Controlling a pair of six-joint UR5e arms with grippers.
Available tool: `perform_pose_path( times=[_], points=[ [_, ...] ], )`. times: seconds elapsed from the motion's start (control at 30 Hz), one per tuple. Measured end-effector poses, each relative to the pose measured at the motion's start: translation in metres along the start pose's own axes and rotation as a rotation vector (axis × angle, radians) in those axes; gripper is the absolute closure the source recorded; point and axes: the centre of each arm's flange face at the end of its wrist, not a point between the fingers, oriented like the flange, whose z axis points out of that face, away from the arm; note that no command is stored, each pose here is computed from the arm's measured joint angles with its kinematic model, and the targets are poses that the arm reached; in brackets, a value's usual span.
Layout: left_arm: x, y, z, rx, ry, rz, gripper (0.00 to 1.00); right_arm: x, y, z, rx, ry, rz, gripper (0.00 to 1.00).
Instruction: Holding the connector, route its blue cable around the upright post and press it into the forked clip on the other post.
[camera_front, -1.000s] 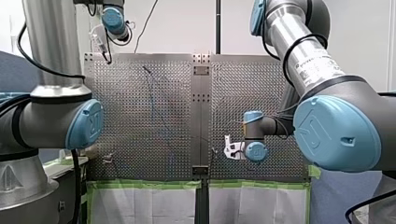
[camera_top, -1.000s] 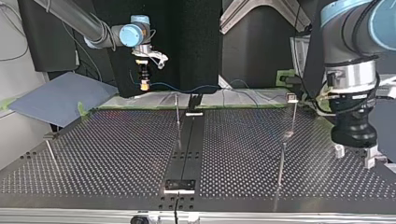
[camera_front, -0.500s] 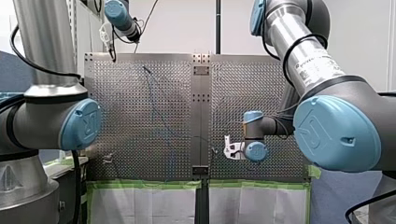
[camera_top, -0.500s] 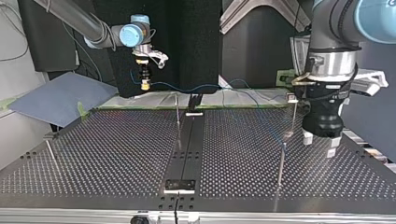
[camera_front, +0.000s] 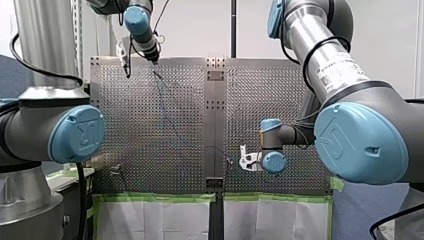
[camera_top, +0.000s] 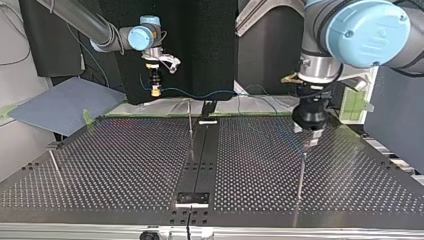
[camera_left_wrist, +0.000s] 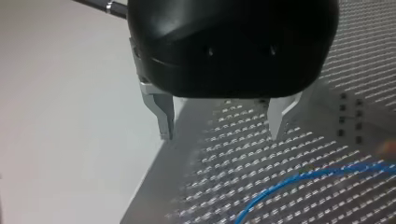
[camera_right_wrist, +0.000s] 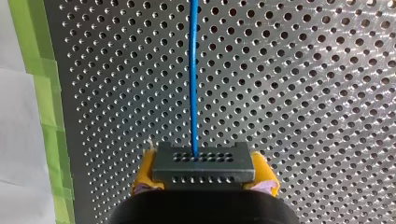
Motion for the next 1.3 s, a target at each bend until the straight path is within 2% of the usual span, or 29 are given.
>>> perform_pose_path(
  times=[0.2,0.33,0.53,0.8,0.9,1.07,1.3],
  points=[
    [0.010,-0.009,-0.013,0.011,0.057,0.020,0.00,0.000,0.000,0.000,0.000,0.000,0.000,1.00],
    [0.013,-0.008,-0.018,-0.003,0.088,0.028,0.00,0.000,0.000,0.000,0.000,0.000,0.000,1.00],
    [0.016,0.000,-0.022,-0.063,0.121,0.044,0.00,0.000,-0.001,0.000,0.001,0.000,0.000,1.00],
    [0.025,0.016,-0.029,-0.166,0.175,0.078,0.00,0.000,-0.001,0.000,0.001,0.001,0.000,1.00],
    [0.025,0.021,-0.031,-0.198,0.182,0.088,0.00,0.000,-0.001,0.000,0.002,0.001,0.000,1.00],
    [0.024,0.025,-0.032,-0.228,0.181,0.095,0.00,0.000,-0.002,0.000,0.002,0.002,0.000,1.00],
    [0.023,0.026,-0.032,-0.236,0.178,0.097,0.00,0.000,-0.002,-0.001,0.003,0.003,0.000,1.00]
  ],
)
